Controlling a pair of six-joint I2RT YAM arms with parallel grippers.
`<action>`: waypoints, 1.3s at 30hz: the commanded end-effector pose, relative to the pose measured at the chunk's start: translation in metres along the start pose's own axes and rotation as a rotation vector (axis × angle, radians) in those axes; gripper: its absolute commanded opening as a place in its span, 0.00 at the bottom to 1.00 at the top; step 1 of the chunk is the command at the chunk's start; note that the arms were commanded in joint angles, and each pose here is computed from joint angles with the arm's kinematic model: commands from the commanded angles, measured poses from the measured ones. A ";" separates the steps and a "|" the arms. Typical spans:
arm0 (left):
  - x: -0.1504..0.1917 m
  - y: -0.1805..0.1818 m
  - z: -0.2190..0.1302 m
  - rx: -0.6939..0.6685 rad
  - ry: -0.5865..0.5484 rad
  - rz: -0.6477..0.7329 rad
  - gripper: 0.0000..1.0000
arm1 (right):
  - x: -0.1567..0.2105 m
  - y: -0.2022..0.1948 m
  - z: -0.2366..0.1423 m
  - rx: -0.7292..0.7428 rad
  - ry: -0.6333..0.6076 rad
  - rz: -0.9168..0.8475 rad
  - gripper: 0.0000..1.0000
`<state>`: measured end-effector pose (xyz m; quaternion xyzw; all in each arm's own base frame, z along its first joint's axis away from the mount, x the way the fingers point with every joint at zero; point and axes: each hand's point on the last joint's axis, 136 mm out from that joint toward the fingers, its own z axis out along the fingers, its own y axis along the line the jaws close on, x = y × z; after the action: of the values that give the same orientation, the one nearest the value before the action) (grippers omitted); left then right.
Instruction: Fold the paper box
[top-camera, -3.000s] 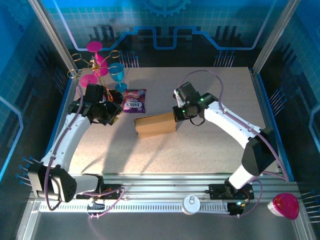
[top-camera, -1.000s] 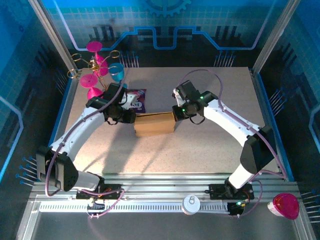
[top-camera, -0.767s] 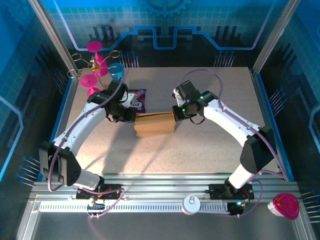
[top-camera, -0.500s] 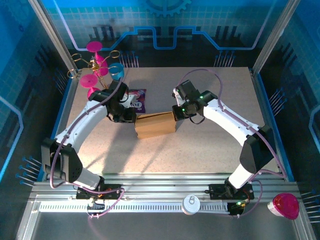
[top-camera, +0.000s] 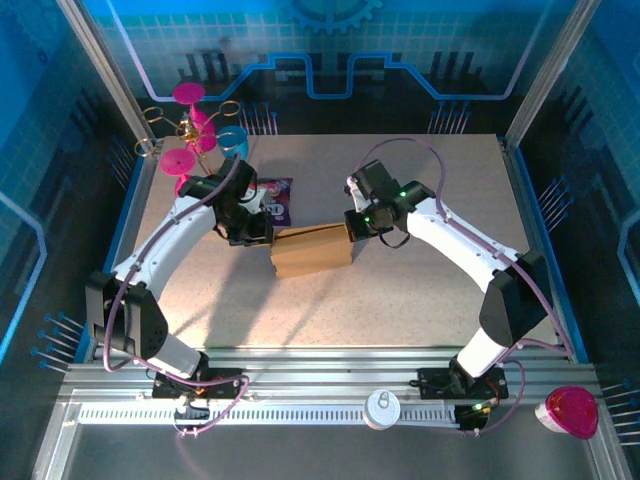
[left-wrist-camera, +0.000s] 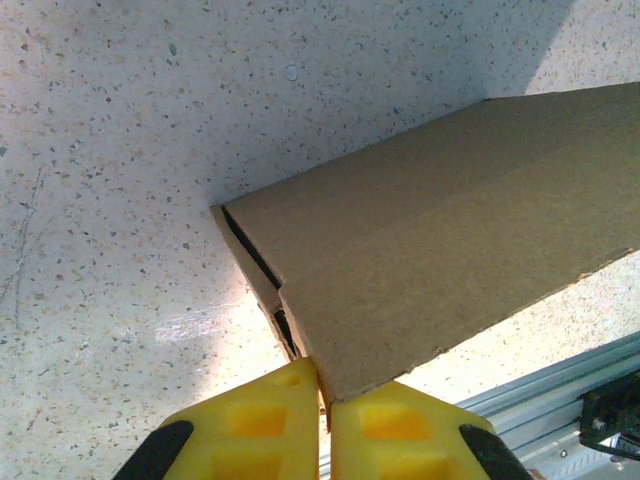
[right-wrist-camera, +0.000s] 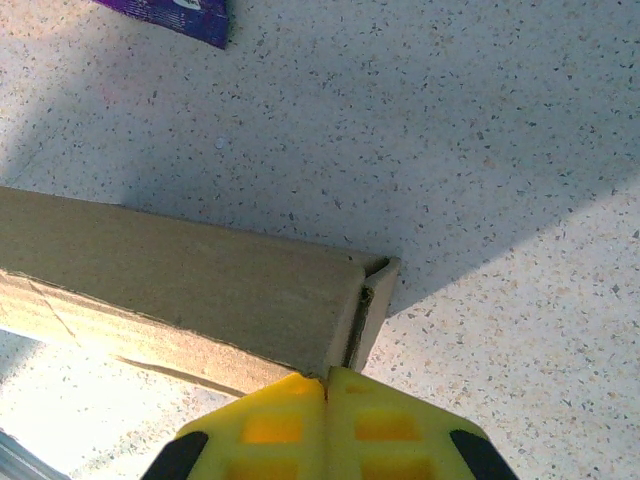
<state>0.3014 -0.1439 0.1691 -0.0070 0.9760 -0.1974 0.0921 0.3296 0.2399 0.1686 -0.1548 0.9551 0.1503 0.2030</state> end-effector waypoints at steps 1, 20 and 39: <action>0.005 -0.010 0.001 0.063 0.005 -0.002 0.09 | 0.004 0.000 0.005 -0.005 0.040 0.005 0.00; 0.014 -0.002 0.009 0.065 -0.041 0.021 0.07 | 0.004 -0.001 0.006 0.002 0.038 -0.001 0.00; 0.027 0.007 0.017 0.041 -0.103 0.076 0.06 | 0.012 -0.004 0.007 0.003 0.004 -0.057 0.00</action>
<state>0.2962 -0.1447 0.1616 0.0105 0.9585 -0.2210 0.1798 0.3302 0.2385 0.1614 -0.1687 0.9510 0.1481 0.2126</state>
